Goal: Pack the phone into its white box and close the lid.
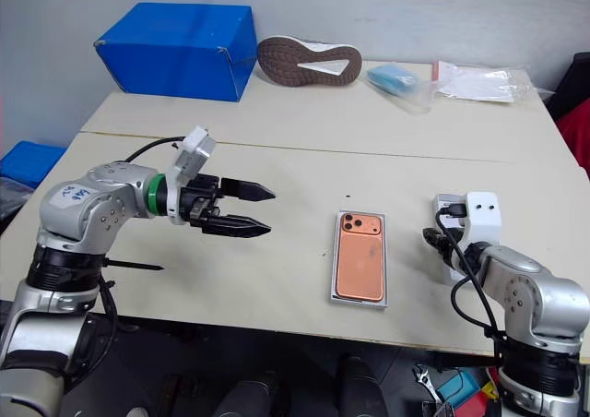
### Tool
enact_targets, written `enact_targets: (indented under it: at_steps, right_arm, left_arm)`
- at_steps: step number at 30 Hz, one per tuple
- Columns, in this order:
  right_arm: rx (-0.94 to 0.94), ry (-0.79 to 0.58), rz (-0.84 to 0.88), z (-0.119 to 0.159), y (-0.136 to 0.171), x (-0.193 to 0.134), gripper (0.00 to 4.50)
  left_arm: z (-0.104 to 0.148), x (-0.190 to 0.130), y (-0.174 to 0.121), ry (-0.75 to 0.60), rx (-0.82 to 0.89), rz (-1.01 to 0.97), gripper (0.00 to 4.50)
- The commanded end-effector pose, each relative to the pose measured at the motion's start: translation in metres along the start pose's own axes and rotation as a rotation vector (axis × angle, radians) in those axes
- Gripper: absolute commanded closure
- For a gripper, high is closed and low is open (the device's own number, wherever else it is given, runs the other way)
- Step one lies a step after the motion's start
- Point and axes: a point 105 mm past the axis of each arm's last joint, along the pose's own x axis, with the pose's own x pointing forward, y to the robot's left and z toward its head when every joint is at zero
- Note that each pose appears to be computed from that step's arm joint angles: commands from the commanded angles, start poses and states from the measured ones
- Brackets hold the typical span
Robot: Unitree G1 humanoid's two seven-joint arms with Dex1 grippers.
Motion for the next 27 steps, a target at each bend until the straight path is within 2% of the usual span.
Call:
enact_targets:
  at_steps: [1,2,4,9,13,18,20,22,27]
  right_arm:
    - [-0.022,-0.048,0.010,0.009,0.003,-0.008,4.16]
    - [-0.017,-0.053,0.019,0.009,0.005,-0.010,4.49]
    - [-0.007,-0.073,0.060,0.015,0.013,-0.016,4.49]
    - [0.067,-0.127,0.287,0.035,0.059,-0.038,4.49]
    - [0.219,-0.229,0.531,0.056,0.113,-0.045,4.49]
    - [0.550,-0.309,0.808,0.086,0.183,-0.053,4.49]
    - [0.691,-0.252,0.857,0.088,0.196,-0.058,4.49]
    - [0.774,-0.118,0.910,0.075,0.210,-0.060,4.49]
    - [0.862,0.083,0.911,0.041,0.226,-0.056,4.49]
  left_arm:
    - [0.001,-0.003,-0.005,0.019,0.056,-0.016,0.00]
    - [-0.001,-0.003,-0.006,0.024,0.061,-0.017,0.00]
    - [-0.004,-0.005,-0.006,0.038,0.068,-0.014,0.00]
    - [-0.015,-0.009,-0.006,0.094,0.070,-0.018,0.00]
    - [-0.026,-0.013,-0.006,0.140,0.070,-0.021,0.00]
    - [-0.040,-0.017,-0.003,0.203,0.084,-0.012,0.00]
    - [-0.041,-0.017,-0.004,0.211,0.088,-0.015,0.00]
    - [-0.042,-0.018,-0.003,0.218,0.089,-0.010,0.00]
    - [-0.043,-0.023,-0.001,0.239,0.087,0.010,0.00]
